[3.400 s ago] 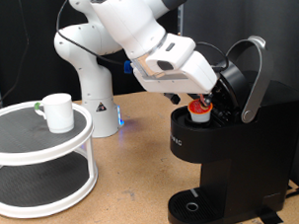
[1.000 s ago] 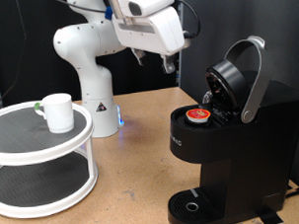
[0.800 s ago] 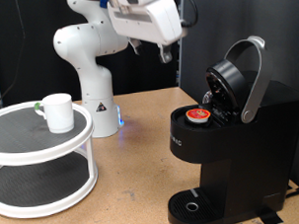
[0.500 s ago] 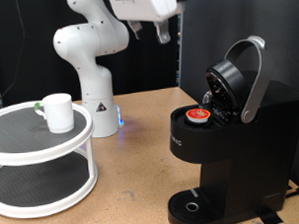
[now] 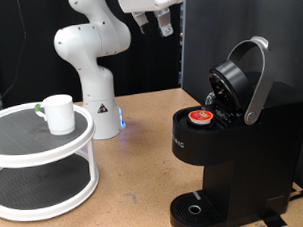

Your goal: Make a cup of coffee with the keurig machine

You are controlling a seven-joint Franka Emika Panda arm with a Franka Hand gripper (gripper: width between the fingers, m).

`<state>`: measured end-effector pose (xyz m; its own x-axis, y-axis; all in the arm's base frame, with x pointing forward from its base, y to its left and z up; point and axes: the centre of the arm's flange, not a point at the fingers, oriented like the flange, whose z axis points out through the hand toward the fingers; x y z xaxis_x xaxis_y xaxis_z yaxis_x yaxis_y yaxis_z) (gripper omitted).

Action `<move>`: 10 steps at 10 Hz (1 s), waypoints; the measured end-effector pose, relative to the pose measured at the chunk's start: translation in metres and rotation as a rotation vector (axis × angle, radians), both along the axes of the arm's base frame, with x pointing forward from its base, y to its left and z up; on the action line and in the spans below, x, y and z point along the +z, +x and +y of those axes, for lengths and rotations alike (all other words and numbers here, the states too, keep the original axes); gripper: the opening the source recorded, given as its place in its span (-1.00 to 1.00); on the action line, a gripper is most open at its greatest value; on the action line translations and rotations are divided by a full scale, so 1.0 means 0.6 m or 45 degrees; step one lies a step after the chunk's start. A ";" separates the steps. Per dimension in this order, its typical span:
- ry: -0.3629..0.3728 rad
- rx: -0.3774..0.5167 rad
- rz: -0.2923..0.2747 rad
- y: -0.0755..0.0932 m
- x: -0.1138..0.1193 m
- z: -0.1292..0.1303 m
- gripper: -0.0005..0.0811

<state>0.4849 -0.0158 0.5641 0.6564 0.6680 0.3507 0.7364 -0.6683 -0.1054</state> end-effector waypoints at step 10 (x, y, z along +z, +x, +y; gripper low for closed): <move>0.063 -0.011 0.160 0.019 -0.010 0.139 0.98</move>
<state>0.4966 0.0674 0.5581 0.7028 0.6460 0.2979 0.7096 -0.6663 -0.2292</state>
